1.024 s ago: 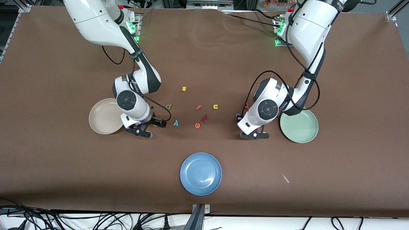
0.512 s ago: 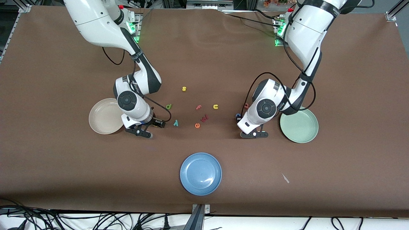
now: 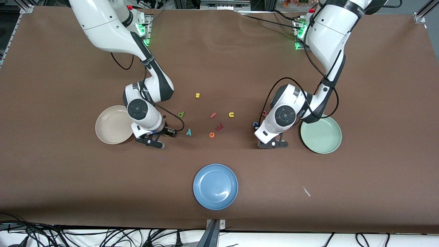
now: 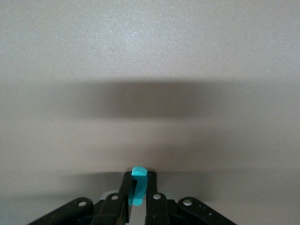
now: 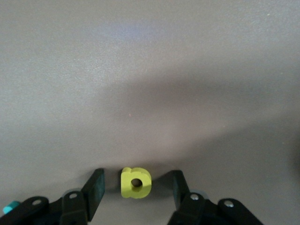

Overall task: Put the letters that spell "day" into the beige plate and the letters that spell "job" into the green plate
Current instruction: 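Release the yellow d on the beige plate and cyan l on the green plate, then grasp the green p and pink a with the right and left grippers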

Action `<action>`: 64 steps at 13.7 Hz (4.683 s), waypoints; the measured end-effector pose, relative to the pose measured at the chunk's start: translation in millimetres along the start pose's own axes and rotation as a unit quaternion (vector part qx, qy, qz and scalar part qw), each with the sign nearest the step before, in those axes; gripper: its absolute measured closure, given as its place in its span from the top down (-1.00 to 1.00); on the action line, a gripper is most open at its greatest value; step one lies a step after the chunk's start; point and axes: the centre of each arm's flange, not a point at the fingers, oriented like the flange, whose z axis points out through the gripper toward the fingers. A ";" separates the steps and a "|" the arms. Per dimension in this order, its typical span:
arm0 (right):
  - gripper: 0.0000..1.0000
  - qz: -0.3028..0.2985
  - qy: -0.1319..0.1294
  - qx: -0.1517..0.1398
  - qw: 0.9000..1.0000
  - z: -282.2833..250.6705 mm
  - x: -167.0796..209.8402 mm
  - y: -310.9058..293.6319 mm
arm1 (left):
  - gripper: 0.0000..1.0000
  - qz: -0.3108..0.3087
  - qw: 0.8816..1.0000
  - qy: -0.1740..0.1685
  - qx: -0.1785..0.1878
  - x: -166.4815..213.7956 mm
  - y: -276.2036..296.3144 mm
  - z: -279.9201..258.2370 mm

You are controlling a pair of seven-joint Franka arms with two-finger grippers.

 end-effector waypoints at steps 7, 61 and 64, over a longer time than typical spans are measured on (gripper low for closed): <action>-0.16 0.005 -0.001 0.004 1.000 -2.6 1.1 0.2 | -0.76 0.003 1.000 -0.011 0.011 -4.2 -5.3 -39.4; 0.87 0.064 -0.011 -0.011 0.998 1.9 -99.0 -44.5 | 0.52 -0.446 0.894 -0.012 -0.039 -92.6 -9.2 5.0; 0.59 0.067 -0.012 -0.014 0.998 4.9 -99.6 -42.7 | 0.29 -0.448 0.893 -0.011 -0.040 -94.1 -12.4 8.1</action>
